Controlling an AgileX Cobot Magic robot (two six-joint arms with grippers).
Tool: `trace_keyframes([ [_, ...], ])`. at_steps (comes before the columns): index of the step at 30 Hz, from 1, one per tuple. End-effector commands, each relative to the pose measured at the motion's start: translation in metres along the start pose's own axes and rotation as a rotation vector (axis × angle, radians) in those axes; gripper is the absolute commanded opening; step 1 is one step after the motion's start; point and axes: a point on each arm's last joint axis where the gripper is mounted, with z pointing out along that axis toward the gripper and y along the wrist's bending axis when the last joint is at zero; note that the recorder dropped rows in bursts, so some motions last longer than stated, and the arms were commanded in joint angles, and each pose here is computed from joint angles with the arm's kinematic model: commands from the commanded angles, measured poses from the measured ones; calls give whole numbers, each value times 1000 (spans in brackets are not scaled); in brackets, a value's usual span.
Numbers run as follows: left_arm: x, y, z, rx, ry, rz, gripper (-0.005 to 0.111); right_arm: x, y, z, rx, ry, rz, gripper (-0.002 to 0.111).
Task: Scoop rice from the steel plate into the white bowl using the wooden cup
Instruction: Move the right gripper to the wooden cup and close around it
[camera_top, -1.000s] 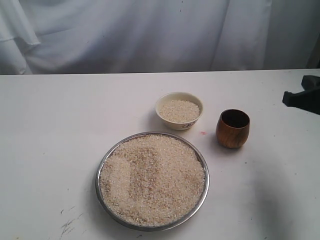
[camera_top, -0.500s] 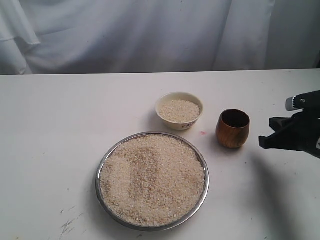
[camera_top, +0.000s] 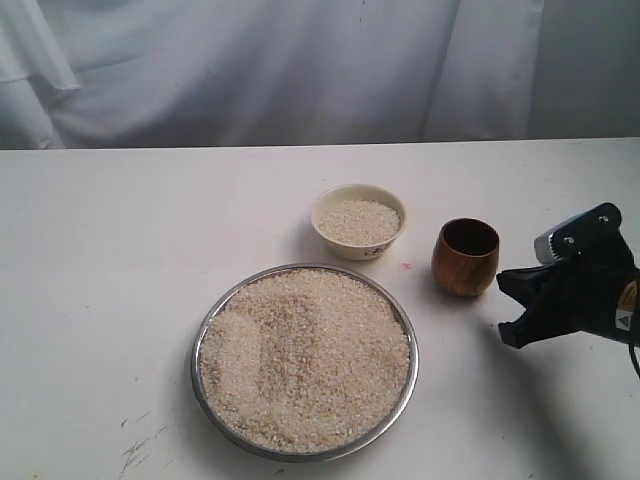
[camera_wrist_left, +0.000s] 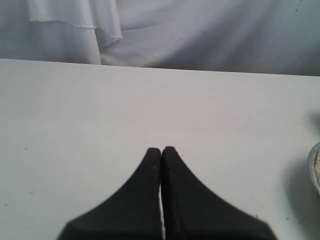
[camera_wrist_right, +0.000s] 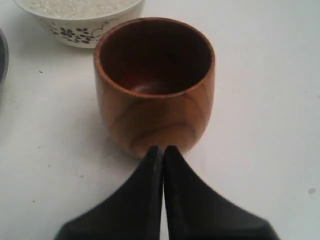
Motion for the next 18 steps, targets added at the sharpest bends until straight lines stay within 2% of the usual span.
trace_keyframes([
  [1, 0, 0, 0, 2, -12, 1, 0, 1, 4, -1, -52, -4, 53, 0],
  [4, 0, 0, 0, 2, -12, 1, 0, 3, 3, -1, -39, 20, 146, 0],
  [6, 0, 0, 0, 2, -12, 1, 0, 2, 3, -1, -41, 15, 174, 7],
  [8, 0, 0, 0, 2, -12, 1, 0, 0, 7, -1, -79, -1, 194, 20],
  [10, 0, 0, 0, 2, -12, 1, 0, -1, 12, -2, -139, -7, 150, 38],
  [11, 0, 0, 0, 2, -12, 1, 0, 0, 14, -2, -166, -2, 122, 52],
  [14, 0, 0, 0, 2, -12, 1, 0, 0, 15, -2, -166, -3, 123, 75],
  [16, 0, 0, 0, 2, -12, 1, 0, -1, 13, -2, -151, -6, 139, 84],
  [18, 0, 0, 0, 2, -12, 1, 0, -1, 11, -2, -127, -10, 164, 87],
])
